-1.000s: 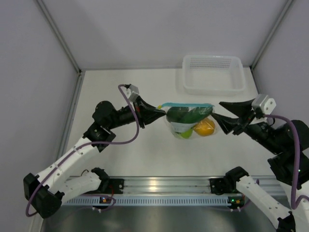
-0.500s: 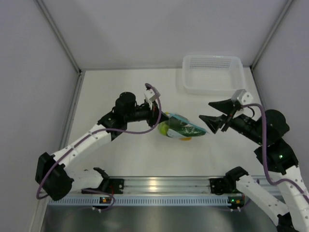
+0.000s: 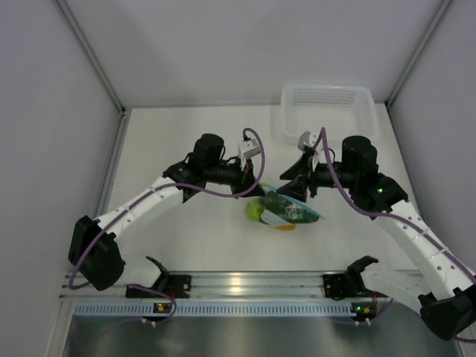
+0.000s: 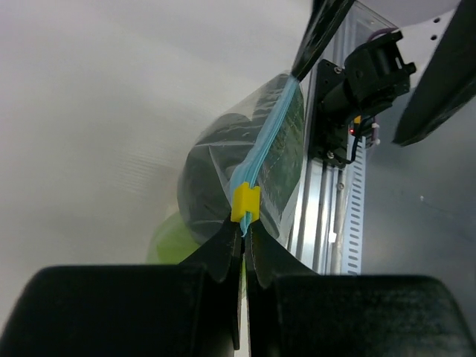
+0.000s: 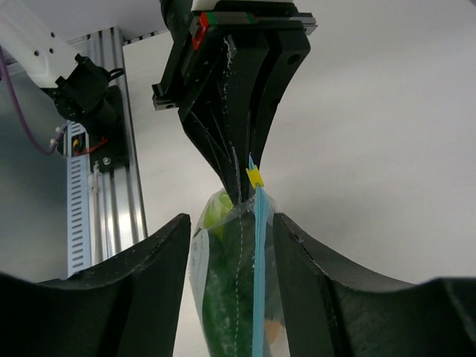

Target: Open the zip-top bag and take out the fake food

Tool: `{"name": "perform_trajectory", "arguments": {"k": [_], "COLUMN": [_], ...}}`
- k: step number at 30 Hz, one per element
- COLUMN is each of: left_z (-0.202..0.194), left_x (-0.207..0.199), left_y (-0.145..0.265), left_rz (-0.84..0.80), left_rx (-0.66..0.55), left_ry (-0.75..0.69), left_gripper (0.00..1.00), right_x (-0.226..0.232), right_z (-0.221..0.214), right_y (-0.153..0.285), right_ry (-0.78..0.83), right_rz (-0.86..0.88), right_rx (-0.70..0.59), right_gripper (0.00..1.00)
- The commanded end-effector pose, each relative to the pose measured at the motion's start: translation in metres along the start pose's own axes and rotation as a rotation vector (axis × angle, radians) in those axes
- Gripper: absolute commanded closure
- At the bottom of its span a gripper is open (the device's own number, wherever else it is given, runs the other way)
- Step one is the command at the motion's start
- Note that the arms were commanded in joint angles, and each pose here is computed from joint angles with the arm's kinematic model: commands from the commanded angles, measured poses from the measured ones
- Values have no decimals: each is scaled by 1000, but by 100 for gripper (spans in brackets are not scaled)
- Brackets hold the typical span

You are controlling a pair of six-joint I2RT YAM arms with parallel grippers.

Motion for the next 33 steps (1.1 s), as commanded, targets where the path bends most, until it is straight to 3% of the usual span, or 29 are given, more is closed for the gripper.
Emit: {"name": "perform_trajectory", "arguments": {"k": [1,6,15,23,33], "left_z": [32,36,39,36,32], "left_x": [-18,-26,-35,-40,-35], "left_y": [6,10,17,18,14], "left_rz": [-114,-146,-171,-207,-187], "left_rx": [-79,-94,-111,-110,-98], "left_ry": [-100,-122,-150,-148,-133], "left_gripper": [100,100,100,100,100], "right_x": [16,23,22,17,14], "right_z": [22,22,23,25,28], "right_y": [-9,-28,-47,-45,-34], "right_ry": [124,141,163,193,248], "right_rz": [114,161,149,99,25], "right_rx": [-52,-33,-25,-32,-66], "right_gripper": [51,56,72,75,67]}}
Point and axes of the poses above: each gripper's point midway between its finger pads, its own y axis back along the fingers, its own x axis along the line the jaws close on, z = x × y, the point moved 4 cm from there along y, back along the fingers, and after that the axes turned 12 degrees about -y, right-handed, at the moved point
